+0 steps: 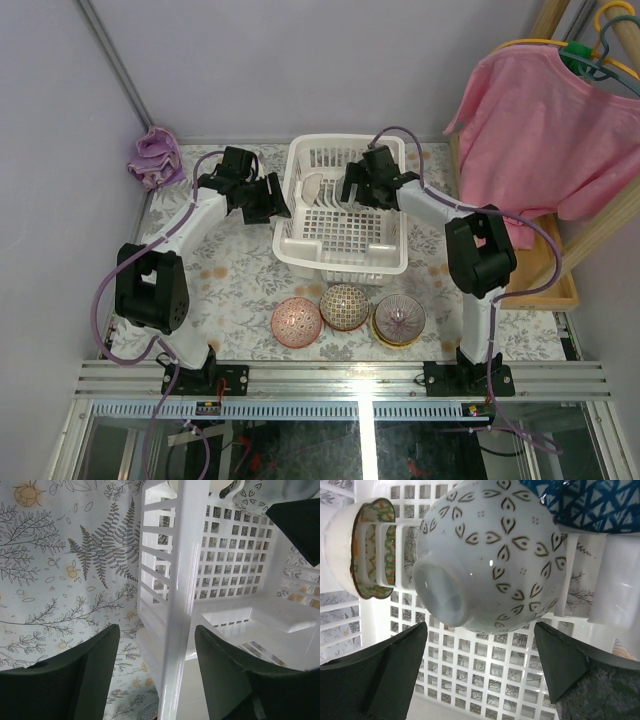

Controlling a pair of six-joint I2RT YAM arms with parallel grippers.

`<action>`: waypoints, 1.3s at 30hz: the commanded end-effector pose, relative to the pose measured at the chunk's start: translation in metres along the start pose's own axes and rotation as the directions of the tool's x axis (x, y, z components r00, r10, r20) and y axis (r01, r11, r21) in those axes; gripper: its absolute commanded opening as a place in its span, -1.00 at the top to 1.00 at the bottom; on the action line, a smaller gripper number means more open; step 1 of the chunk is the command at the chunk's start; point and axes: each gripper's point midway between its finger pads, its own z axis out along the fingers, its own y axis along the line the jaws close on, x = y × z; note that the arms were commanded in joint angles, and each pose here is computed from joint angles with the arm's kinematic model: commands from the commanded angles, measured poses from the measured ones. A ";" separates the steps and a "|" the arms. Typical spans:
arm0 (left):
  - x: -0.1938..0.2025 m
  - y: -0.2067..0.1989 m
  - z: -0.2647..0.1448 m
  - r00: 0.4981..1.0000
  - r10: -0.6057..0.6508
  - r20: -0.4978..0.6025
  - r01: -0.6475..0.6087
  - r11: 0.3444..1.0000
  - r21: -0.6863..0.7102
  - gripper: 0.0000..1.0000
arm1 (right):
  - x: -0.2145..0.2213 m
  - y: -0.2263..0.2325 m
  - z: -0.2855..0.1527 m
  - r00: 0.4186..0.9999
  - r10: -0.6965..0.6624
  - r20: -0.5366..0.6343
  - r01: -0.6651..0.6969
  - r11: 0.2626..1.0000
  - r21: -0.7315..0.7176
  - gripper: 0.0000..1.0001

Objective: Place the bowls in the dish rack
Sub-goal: Adjust the bowl in the dish rack.

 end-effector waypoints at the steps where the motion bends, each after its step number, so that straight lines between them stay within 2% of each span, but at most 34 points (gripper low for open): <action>1: -0.007 -0.002 0.003 1.000 0.017 0.026 -0.018 0.999 0.030 -0.21 | -0.030 0.039 -0.028 0.994 0.041 0.102 -0.025 0.988 -0.153 -0.88; 6: -0.007 -0.002 0.003 1.000 0.016 0.027 -0.017 0.999 0.030 -0.21 | -0.034 0.043 -0.039 0.990 0.061 0.131 -0.039 0.985 -0.171 -0.88; 15: -0.007 -0.002 0.004 1.000 0.014 0.024 -0.015 0.999 0.032 -0.21 | -0.058 0.002 -0.042 0.975 -0.058 0.216 0.026 0.989 0.148 -0.98; 18: -0.007 -0.002 0.005 1.000 0.015 0.023 -0.015 0.999 0.031 -0.21 | -0.075 0.005 -0.038 0.966 -0.094 0.242 0.052 0.984 0.172 -0.98; 22: -0.007 -0.001 0.005 1.000 0.016 0.019 -0.016 1.000 0.027 -0.21 | -0.084 0.003 -0.024 0.964 -0.146 0.222 0.095 0.970 0.226 -0.99; 39: -0.007 0.000 0.005 1.000 0.023 0.013 -0.023 1.000 0.017 -0.21 | -0.027 -0.002 0.025 0.986 -0.137 0.091 0.124 0.982 0.144 -0.99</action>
